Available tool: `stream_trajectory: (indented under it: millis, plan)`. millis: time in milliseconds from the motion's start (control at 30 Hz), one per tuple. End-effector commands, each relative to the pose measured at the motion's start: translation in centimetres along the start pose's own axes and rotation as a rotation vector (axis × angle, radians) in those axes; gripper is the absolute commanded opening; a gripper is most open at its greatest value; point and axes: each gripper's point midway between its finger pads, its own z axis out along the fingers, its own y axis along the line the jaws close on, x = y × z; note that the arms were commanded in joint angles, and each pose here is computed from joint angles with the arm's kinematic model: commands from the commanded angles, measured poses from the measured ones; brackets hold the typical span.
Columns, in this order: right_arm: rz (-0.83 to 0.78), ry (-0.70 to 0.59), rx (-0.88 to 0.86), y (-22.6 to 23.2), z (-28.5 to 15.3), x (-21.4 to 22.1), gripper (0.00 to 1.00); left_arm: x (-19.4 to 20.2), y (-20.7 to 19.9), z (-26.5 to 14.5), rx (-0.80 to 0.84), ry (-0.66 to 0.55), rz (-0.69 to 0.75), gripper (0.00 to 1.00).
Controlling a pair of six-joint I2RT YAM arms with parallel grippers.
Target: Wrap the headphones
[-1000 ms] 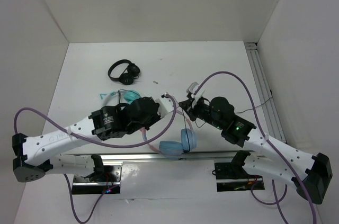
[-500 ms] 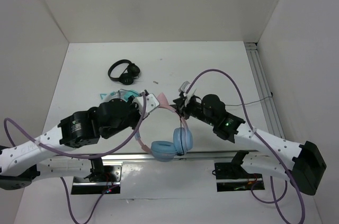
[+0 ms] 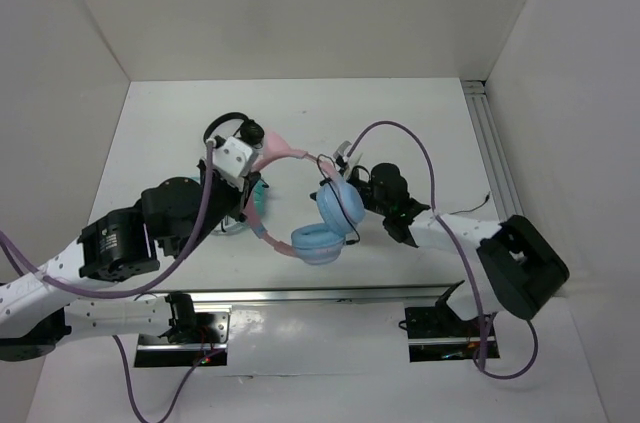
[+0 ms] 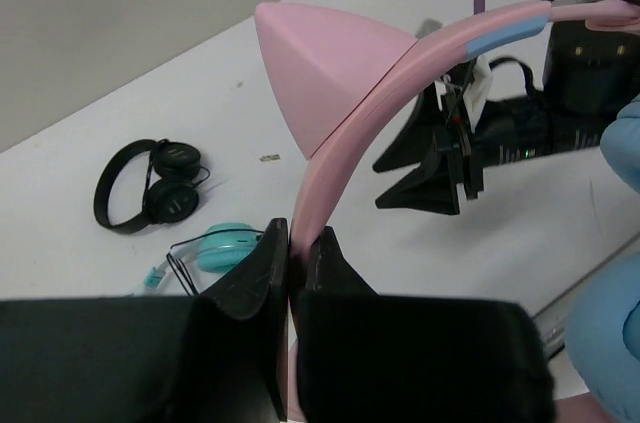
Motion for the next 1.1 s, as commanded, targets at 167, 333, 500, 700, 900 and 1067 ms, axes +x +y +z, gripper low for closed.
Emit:
stream_trajectory:
  millis: [167,333,500,700,900,1067]
  plan:
    - [0.155,-0.103,-0.157,0.0,2.5,1.3,0.28,-5.8,4.9,-1.7,-0.267,-0.213,-0.403,0.00]
    - [0.203,-0.113,-0.186,0.8,2.7,2.5,0.05,-5.4,7.0,-1.6,-0.456,-0.234,-0.500,0.00]
    - [0.220,-0.071,-0.198,2.6,2.8,4.1,0.04,-5.4,7.9,-0.7,-0.631,-0.249,-0.496,0.00]
    - [0.196,-0.021,-0.210,5.7,1.6,5.4,0.00,-4.8,9.9,4.1,-0.754,-0.199,-0.475,0.00]
    - [0.175,-0.013,-0.229,8.5,-0.3,5.2,0.00,-3.1,14.8,7.9,-0.846,-0.109,-0.512,0.00]
    - [0.149,0.038,-0.338,12.1,-0.7,5.2,0.00,-0.7,16.6,10.7,-0.845,-0.040,-0.542,0.00]
